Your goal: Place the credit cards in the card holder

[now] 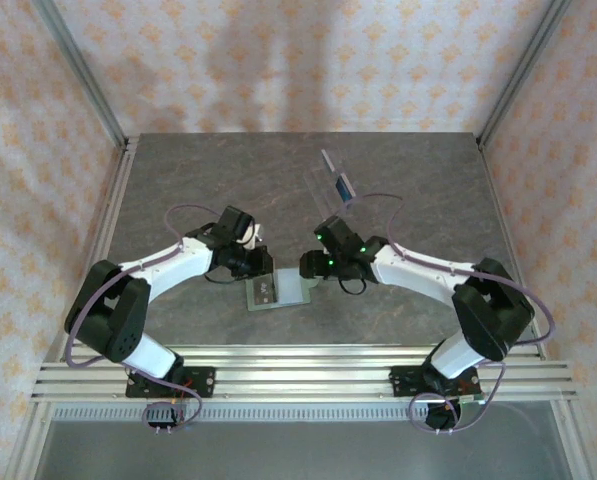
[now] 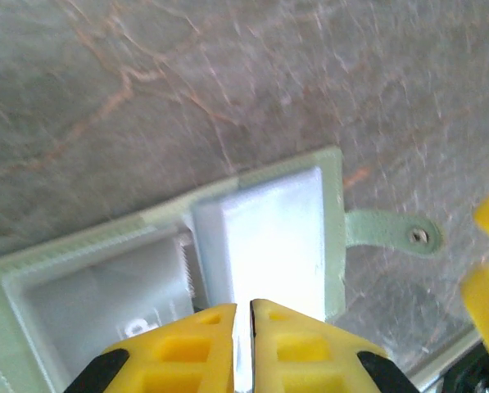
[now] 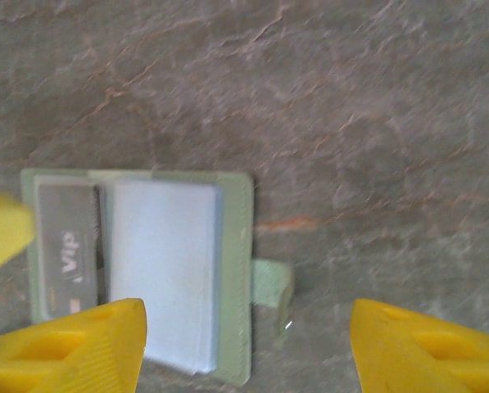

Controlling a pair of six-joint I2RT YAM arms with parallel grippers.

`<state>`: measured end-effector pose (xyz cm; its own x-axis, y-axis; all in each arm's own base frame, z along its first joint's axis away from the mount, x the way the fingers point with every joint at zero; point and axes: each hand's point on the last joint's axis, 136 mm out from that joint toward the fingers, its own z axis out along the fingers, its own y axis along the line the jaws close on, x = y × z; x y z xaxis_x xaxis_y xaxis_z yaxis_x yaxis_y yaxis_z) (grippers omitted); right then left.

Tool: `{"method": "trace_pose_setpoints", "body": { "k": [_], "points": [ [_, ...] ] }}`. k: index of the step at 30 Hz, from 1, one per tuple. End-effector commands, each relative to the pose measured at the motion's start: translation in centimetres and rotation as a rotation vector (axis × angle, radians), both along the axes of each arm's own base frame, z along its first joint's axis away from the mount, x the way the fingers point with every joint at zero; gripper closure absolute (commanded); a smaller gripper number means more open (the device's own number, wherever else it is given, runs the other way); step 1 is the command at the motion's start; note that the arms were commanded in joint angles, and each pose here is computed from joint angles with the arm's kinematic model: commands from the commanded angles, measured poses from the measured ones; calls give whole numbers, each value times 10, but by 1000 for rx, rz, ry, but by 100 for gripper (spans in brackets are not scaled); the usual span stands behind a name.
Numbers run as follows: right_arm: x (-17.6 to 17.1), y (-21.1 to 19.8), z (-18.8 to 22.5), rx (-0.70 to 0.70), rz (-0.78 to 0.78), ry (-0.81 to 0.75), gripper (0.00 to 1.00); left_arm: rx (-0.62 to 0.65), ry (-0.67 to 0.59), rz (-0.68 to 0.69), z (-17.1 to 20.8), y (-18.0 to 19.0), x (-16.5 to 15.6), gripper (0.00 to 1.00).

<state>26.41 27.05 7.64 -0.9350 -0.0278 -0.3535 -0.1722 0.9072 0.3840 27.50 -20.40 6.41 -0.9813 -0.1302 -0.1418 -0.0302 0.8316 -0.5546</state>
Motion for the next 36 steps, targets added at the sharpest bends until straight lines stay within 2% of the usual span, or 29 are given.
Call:
{"method": "trace_pose_setpoints", "body": {
  "k": [1, 7, 9, 16, 25, 34, 36],
  "points": [
    [-5, 8, -12, -25, 114, 52, 34, 22, 33, -55, -4, -5, -20, 86],
    [-11, 22, -33, 6, 143, 119, 34, 200, 2, -37, -13, 13, -22, 54],
    [-13, 22, -37, -5, 150, 123, 34, 234, -9, -23, -15, 17, -22, 49],
    [-14, 18, -50, -61, 156, 126, 34, 316, 22, -17, -31, 27, -25, 47],
    [-22, 14, -65, -133, 179, 124, 35, 299, 43, -30, -45, 21, -24, 36],
    [-22, 9, -70, -164, 181, 120, 36, 417, 50, -58, -45, 40, -31, 37],
    [-22, 9, -70, -162, 185, 119, 40, 430, 34, -53, -42, 43, -32, 37]
  ]
}}
